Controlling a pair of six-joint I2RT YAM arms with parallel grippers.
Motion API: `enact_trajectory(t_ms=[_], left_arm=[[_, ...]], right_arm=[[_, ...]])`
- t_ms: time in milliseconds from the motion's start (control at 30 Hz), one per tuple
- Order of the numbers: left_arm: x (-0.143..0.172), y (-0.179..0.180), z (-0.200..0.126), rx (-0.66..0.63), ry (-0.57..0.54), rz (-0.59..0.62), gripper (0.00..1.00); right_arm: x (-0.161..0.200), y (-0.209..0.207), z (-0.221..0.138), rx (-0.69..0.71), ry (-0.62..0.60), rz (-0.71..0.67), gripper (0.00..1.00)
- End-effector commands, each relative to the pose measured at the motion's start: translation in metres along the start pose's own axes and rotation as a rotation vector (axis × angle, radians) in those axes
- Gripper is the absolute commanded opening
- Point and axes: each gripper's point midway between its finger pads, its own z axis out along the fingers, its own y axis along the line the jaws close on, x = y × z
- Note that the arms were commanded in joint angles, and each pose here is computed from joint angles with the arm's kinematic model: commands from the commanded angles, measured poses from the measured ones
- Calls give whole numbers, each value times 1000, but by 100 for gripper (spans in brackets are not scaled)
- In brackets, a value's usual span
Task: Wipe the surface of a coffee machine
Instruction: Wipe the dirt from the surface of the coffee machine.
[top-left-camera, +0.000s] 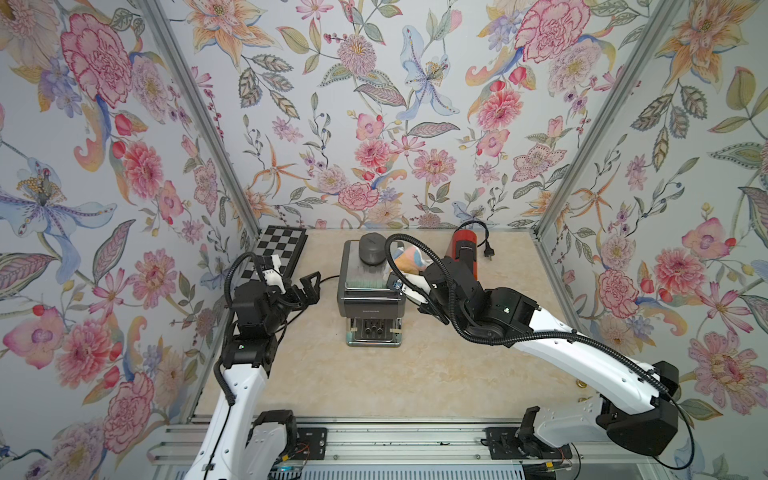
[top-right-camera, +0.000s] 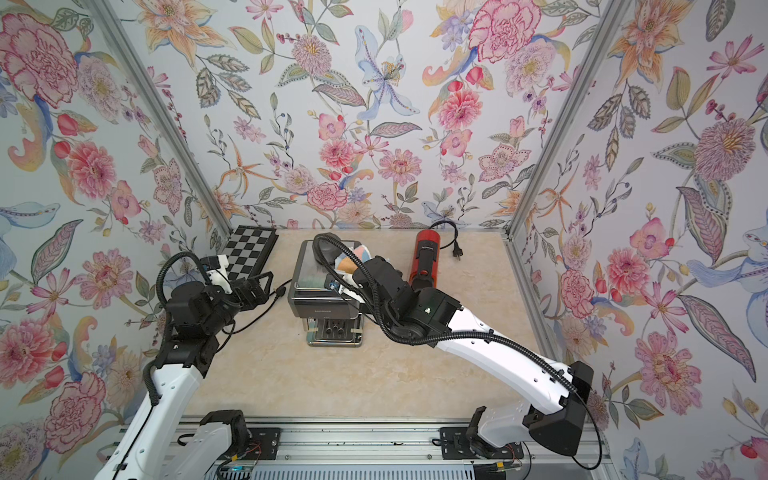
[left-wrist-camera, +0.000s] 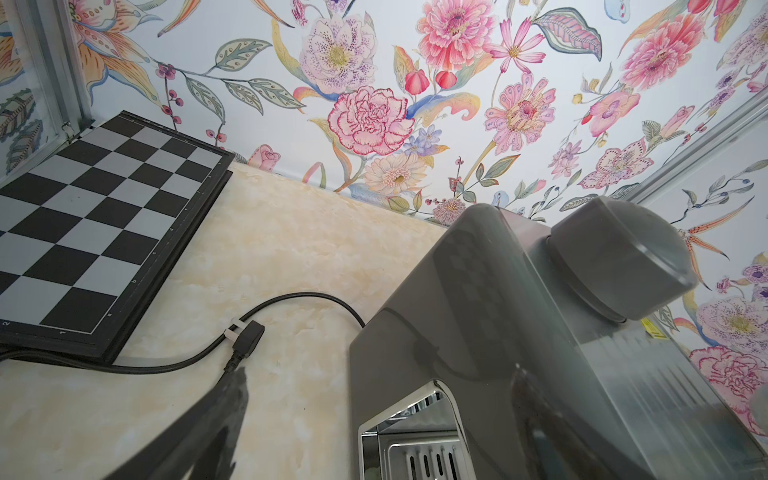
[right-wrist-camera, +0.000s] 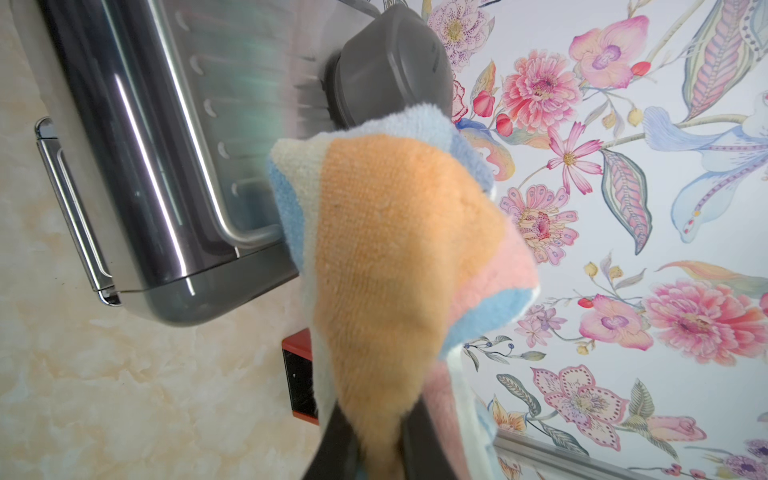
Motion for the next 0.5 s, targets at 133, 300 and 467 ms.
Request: enact_trajectory(t_ms=[133, 300, 467], left_arm=[[-19, -7, -1, 22, -38, 12, 99], [-19, -9, -1, 31, -39, 5, 99], [-20, -10, -3, 30, -42, 9, 99]], right_arm=[[-12, -9, -40, 97, -65, 3, 0], [-19, 7, -37, 79, -72, -6, 0], [-27, 12, -22, 78, -76, -3, 0]])
